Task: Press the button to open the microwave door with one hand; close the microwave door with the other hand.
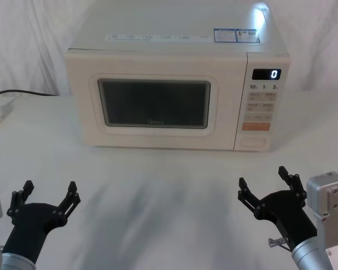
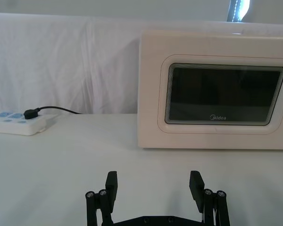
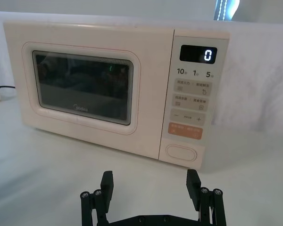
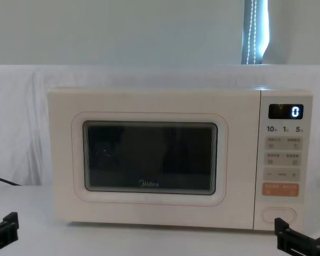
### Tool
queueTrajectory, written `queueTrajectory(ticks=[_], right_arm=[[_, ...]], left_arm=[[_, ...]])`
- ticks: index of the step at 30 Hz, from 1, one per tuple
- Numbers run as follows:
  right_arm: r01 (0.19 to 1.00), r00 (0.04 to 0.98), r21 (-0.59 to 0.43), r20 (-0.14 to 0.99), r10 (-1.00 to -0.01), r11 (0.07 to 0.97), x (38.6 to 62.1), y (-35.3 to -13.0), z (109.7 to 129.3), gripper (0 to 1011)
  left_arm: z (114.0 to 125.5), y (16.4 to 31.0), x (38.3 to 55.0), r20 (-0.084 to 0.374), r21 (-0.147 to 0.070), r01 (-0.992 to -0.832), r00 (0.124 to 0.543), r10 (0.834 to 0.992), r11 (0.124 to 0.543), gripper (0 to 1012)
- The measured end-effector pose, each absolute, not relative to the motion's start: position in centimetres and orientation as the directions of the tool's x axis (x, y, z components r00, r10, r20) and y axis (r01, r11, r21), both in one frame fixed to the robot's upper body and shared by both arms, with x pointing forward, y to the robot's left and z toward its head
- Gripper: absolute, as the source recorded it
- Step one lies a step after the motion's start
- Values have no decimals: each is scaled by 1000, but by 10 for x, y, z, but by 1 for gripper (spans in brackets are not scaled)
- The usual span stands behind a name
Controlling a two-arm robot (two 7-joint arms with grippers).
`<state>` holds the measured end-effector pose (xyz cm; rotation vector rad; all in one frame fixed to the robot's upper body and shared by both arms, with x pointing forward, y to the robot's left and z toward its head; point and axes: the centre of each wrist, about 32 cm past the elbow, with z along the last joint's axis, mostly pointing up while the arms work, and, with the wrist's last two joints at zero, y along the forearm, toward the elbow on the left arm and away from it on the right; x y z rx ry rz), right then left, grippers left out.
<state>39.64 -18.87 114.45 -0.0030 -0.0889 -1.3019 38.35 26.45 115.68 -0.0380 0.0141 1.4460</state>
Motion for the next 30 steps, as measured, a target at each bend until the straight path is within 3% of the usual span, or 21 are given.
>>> queueTrajectory(ticks=[30], right_arm=[[963,263,48,67,-963,266,396,-189,1145,1002]], left_arm=[[1157,265,384,-33,-18,-992,124,992,124,1001]])
